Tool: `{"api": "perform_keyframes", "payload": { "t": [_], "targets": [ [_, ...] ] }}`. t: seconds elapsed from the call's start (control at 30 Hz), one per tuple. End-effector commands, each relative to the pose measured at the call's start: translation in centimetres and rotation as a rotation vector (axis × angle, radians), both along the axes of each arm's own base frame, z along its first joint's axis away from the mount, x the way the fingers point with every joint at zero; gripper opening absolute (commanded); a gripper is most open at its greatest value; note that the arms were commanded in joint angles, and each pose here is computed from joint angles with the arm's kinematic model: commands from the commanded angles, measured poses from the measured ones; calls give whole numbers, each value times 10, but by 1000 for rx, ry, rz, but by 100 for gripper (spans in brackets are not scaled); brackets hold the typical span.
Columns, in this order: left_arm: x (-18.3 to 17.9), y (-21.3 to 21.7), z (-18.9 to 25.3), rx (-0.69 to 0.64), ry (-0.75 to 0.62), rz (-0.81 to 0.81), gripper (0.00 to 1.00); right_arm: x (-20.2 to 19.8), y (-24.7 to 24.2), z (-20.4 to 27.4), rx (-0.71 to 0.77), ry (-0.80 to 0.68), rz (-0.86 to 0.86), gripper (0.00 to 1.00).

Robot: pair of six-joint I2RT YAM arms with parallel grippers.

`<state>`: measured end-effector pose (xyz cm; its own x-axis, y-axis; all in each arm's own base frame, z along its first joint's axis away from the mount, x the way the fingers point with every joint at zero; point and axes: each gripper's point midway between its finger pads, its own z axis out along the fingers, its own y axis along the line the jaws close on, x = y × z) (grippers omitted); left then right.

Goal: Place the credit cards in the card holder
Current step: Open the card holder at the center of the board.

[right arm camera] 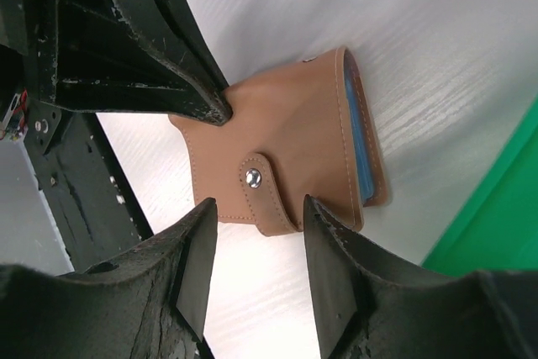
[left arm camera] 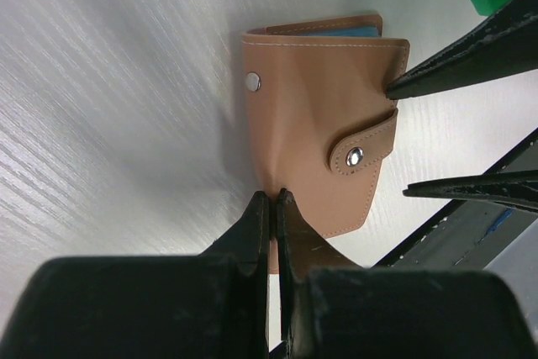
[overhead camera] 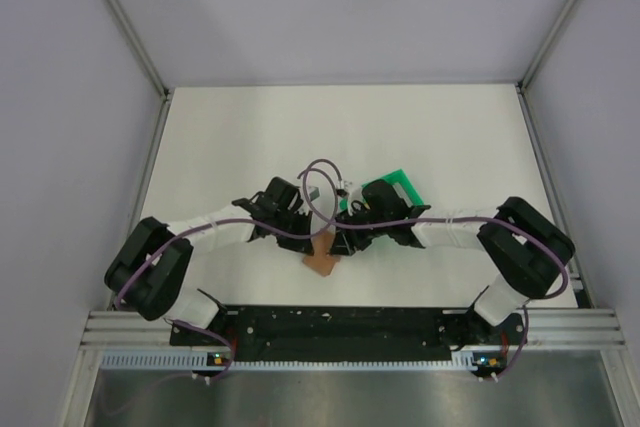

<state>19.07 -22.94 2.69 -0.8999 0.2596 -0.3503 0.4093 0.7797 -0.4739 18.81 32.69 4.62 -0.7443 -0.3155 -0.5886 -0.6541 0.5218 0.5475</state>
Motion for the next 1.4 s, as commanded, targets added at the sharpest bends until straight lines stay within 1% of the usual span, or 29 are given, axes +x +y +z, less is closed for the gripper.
{"api": "perform_keyframes", "payload": {
  "t": [0.0,0.1,0.33,0.4,0.47,0.5,0.7,0.8,0.83,1.1,1.17,1.2,1.23,1.27,1.37],
  "targets": [
    [-7,3,-2,7,-2,1,0,9,18,16,92,-48,62,45],
    [-5,4,-2,2,-18,12,0,3,20,12,99,-15,96,45],
    [0,4,3,-11,-53,27,0,-6,15,2,87,25,103,44],
    [0,5,2,-9,-52,30,0,-9,14,-3,78,43,117,42],
    [1,6,1,-4,-57,36,0,-14,16,-3,79,73,148,37],
    [2,6,1,-6,-58,37,0,-17,16,-4,83,86,159,35],
    [8,8,1,5,-74,65,0,-28,14,-1,108,116,186,31],
    [9,8,2,-2,-77,77,0,-35,14,-4,116,146,221,28],
    [10,7,3,-4,-80,79,0,-38,15,-5,115,150,235,25],
    [12,4,1,-20,-73,91,0,-38,20,-11,103,136,234,24],
    [13,5,1,-17,-75,94,0,-35,21,-9,108,125,230,19],
    [13,6,0,-16,-73,99,0,-35,22,-9,107,124,228,15],
    [14,6,1,-13,-77,108,0,-34,23,-8,109,120,231,5],
    [15,7,1,-12,-79,116,0,-34,24,-8,111,119,233,0],
    [17,9,0,-8,-81,144,0,-41,25,-9,106,110,256,0]
  ]
}}
